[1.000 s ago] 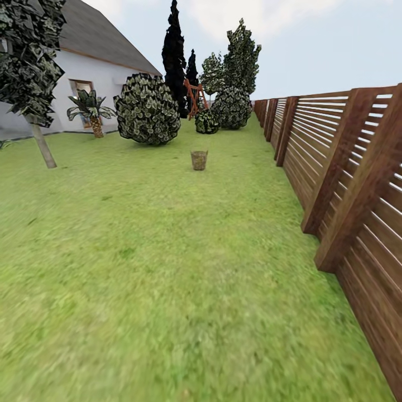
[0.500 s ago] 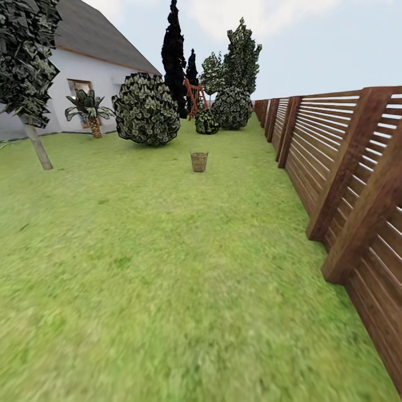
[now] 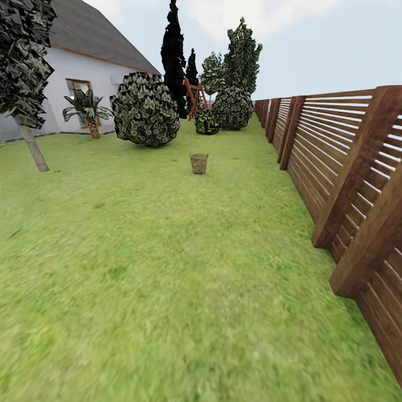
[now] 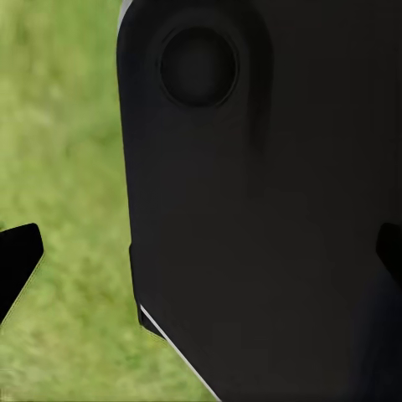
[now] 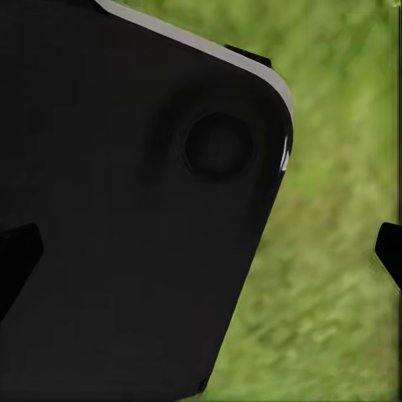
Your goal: Take the three Easter eggs out of the wicker basket on the lawn in the garden, then place them on the lawn next to a single tree (choose any tree) so that all three eggs are next to the same tree and none are left in the basket.
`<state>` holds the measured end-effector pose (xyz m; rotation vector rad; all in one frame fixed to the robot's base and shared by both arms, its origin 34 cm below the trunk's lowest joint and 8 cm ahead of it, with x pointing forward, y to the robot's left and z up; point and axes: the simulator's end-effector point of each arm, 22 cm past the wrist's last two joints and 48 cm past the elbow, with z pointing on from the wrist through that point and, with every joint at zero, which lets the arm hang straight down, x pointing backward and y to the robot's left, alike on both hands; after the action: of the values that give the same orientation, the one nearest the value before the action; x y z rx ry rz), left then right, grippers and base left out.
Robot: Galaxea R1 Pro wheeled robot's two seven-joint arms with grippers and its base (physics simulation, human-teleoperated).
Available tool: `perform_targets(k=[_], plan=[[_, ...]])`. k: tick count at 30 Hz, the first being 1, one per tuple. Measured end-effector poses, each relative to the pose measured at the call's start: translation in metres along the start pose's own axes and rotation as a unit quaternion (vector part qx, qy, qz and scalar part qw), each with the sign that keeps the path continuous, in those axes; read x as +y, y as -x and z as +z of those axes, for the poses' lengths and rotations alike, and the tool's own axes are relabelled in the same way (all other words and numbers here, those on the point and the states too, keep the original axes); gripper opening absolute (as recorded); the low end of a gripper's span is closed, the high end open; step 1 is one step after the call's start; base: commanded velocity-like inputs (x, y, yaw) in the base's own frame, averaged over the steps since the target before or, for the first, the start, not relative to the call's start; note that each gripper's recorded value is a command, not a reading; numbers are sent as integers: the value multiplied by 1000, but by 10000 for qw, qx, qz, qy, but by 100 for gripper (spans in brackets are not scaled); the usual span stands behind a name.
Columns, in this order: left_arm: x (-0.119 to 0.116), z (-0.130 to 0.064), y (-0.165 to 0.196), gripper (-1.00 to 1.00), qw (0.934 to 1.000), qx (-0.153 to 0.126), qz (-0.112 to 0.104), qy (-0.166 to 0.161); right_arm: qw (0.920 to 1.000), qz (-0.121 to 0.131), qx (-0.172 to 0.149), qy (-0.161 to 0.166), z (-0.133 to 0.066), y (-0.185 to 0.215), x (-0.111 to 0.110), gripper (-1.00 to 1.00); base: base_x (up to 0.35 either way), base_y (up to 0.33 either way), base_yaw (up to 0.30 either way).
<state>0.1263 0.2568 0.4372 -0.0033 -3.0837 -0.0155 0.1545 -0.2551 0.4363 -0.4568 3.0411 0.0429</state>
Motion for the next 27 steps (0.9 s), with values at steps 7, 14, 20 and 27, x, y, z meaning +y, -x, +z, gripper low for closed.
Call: perform_targets(k=[7,14,20,27], plan=[[0,0,1,100,10000,-7,-15,0,10000,-51,3,1,0,-1,-2,100,325,0,0],[0,0,1,100,10000,-8,-31,1,10000,-88,22,-15,0,-3,-5,100,325,0,0],[0,0,1,100,10000,-7,-57,2,10000,-81,34,-24,0,-3,-6,100,325,0,0],[0,0,1,100,10000,-8,-69,3,10000,-4,12,-59,0,-2,-6,100,325,0,0]])
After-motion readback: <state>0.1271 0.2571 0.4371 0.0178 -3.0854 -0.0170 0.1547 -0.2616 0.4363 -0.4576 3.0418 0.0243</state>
